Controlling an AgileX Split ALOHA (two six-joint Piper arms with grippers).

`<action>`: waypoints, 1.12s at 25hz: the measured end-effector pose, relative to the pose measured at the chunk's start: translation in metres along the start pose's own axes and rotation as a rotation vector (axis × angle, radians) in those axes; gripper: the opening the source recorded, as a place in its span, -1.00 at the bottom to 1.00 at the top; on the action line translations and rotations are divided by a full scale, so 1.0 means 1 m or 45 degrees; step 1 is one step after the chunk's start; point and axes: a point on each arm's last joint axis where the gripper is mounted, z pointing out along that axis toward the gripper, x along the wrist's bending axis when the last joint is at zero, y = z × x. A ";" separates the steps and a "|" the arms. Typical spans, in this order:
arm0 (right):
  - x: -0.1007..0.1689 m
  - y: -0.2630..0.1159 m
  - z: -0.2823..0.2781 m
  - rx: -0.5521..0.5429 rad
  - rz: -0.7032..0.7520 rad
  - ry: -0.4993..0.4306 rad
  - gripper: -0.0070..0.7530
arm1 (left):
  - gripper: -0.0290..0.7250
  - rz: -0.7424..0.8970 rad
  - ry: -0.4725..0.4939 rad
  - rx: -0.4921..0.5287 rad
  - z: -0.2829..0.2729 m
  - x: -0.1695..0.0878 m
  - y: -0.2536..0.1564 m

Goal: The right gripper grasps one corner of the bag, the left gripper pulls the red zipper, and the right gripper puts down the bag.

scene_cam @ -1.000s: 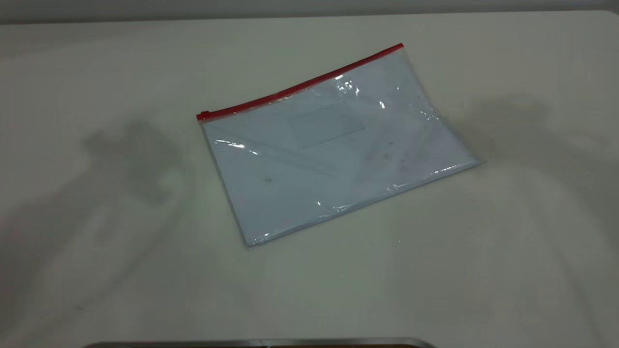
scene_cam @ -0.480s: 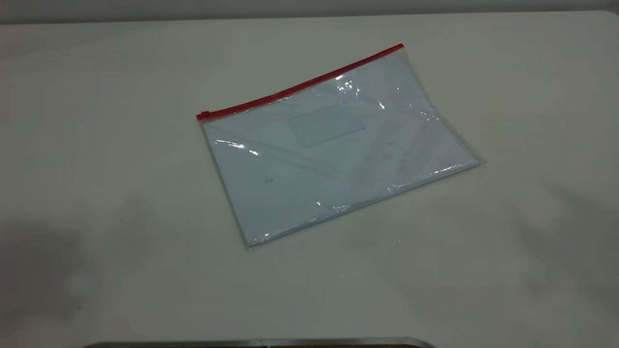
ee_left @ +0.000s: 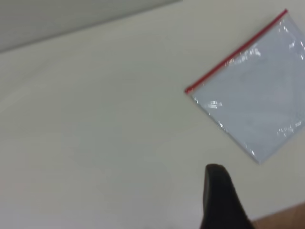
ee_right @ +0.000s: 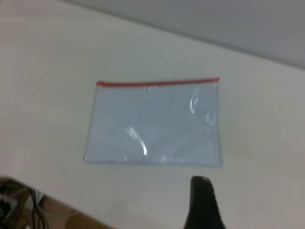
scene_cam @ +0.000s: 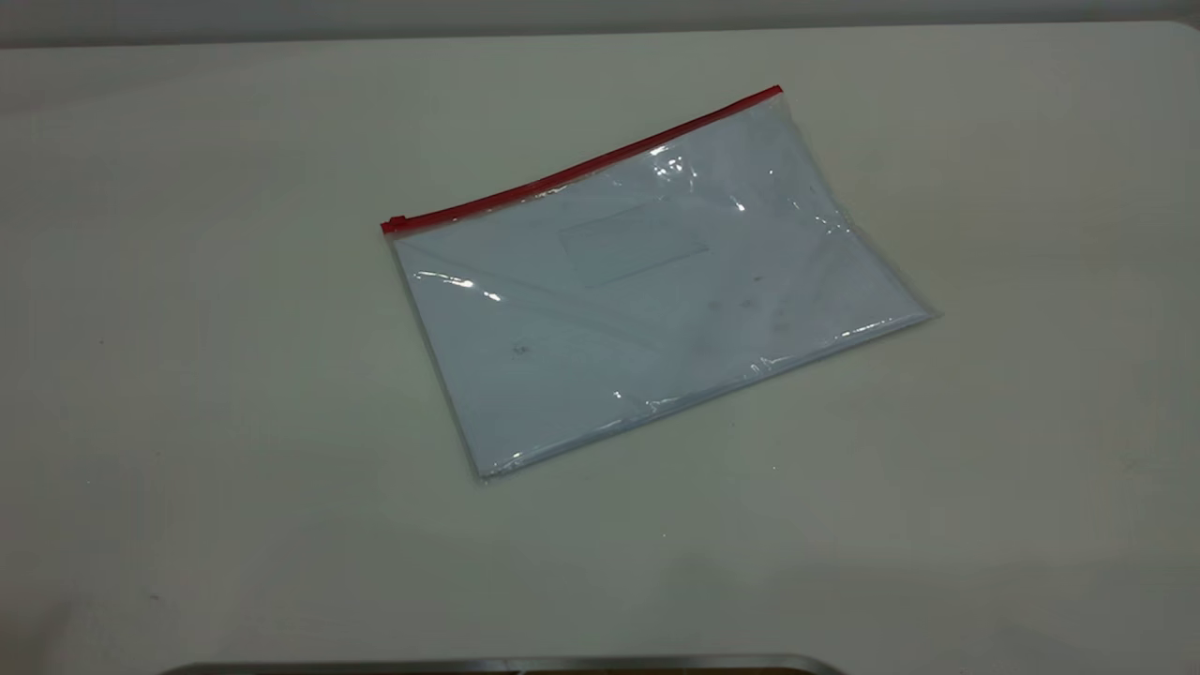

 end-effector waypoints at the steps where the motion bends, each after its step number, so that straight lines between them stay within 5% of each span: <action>1: 0.003 -0.015 0.000 0.004 0.000 0.001 0.52 | 0.35 -0.001 0.000 -0.002 -0.002 -0.001 -0.011; 14: 0.006 -0.134 0.026 0.091 -0.095 -0.104 0.52 | 0.35 -0.017 -0.015 0.160 0.045 -0.014 -0.155; 28: -0.004 -0.152 0.044 0.108 -0.084 -0.190 0.52 | 0.35 -0.019 -0.022 0.213 0.067 -0.015 -0.176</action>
